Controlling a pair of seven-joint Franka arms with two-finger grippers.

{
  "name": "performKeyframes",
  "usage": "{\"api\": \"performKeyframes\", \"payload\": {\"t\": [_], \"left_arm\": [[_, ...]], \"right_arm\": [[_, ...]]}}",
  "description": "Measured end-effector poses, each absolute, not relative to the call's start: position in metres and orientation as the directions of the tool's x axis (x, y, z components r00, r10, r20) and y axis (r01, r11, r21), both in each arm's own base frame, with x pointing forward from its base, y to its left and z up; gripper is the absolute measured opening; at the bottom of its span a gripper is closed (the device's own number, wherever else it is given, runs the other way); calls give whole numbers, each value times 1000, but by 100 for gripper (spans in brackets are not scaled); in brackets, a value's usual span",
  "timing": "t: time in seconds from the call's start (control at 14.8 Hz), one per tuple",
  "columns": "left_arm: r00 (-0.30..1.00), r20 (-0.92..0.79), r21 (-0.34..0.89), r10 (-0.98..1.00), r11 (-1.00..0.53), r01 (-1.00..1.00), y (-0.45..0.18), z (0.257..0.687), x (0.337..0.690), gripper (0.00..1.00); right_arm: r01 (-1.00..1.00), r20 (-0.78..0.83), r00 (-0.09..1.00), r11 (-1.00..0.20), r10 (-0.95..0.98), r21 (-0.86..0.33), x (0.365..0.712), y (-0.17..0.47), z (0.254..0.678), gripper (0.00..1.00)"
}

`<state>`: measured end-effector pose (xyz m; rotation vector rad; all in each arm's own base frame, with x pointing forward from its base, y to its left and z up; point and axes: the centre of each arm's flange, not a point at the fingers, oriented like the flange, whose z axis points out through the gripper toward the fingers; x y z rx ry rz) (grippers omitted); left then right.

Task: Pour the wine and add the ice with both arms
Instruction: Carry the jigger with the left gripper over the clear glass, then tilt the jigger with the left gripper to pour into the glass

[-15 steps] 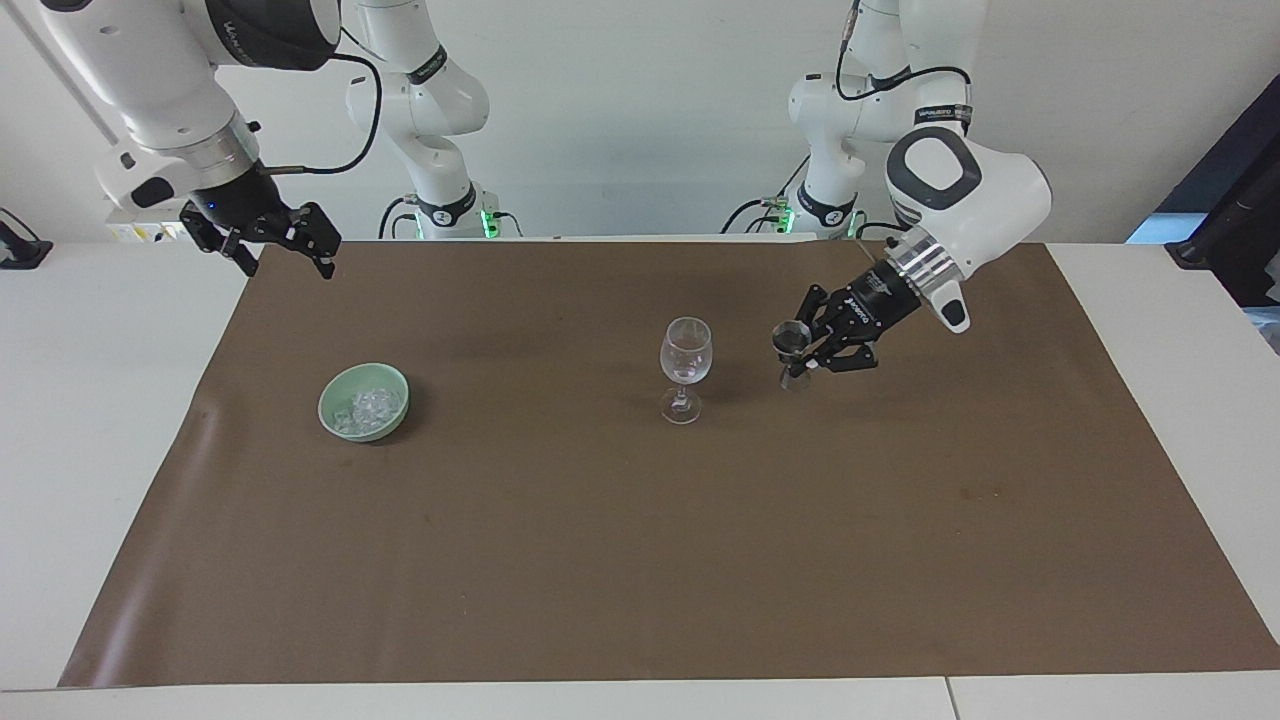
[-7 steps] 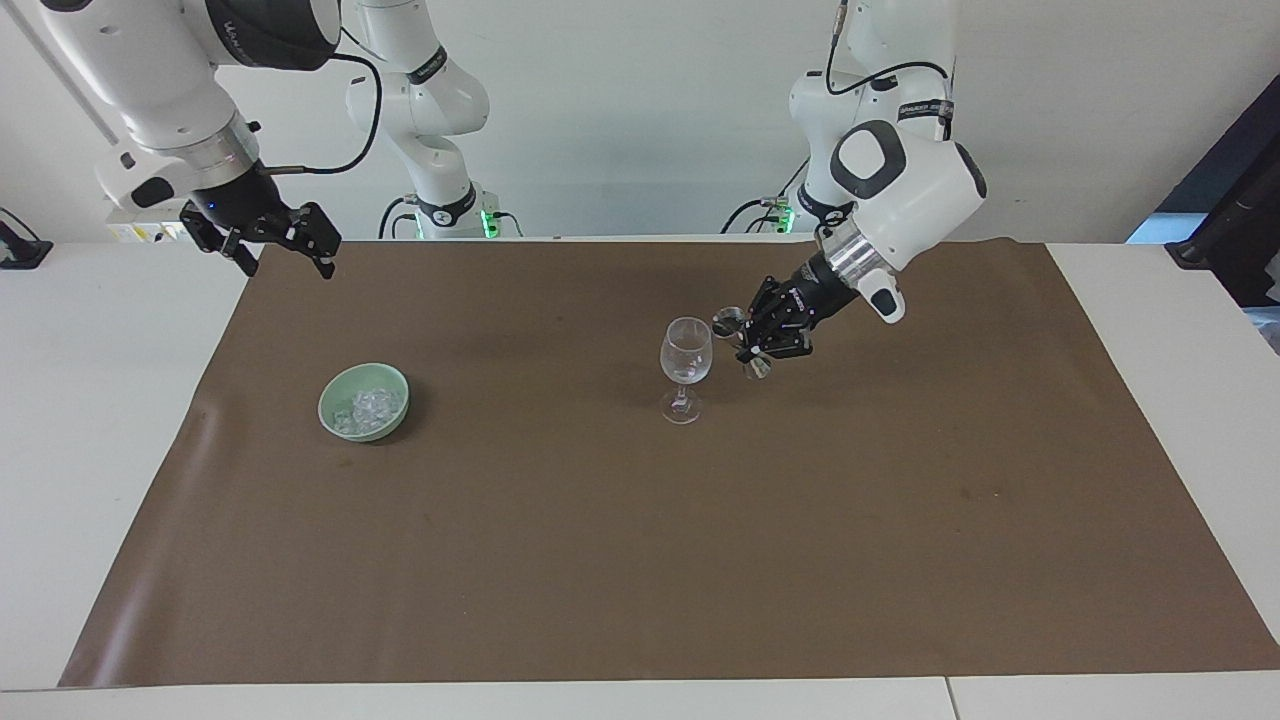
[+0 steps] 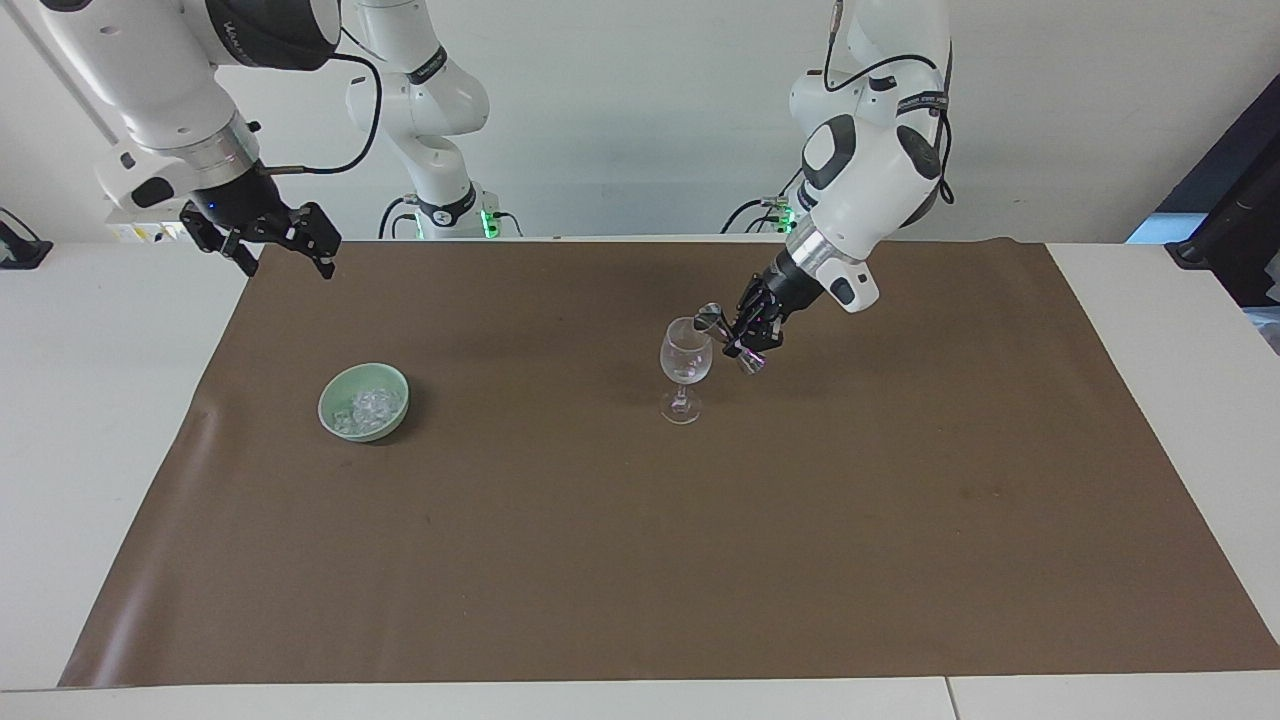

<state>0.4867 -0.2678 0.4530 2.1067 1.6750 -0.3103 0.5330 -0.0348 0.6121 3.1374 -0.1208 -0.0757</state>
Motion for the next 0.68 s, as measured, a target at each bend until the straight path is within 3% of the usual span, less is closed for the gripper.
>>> {"api": "performKeyframes", "payload": {"t": [0.68], "left_arm": [[340,-179,254,923,-291,922,-295,468,474,22]], "right_arm": [[-77,-48,996,-997,-77,3,533,-35,612,100]]}}
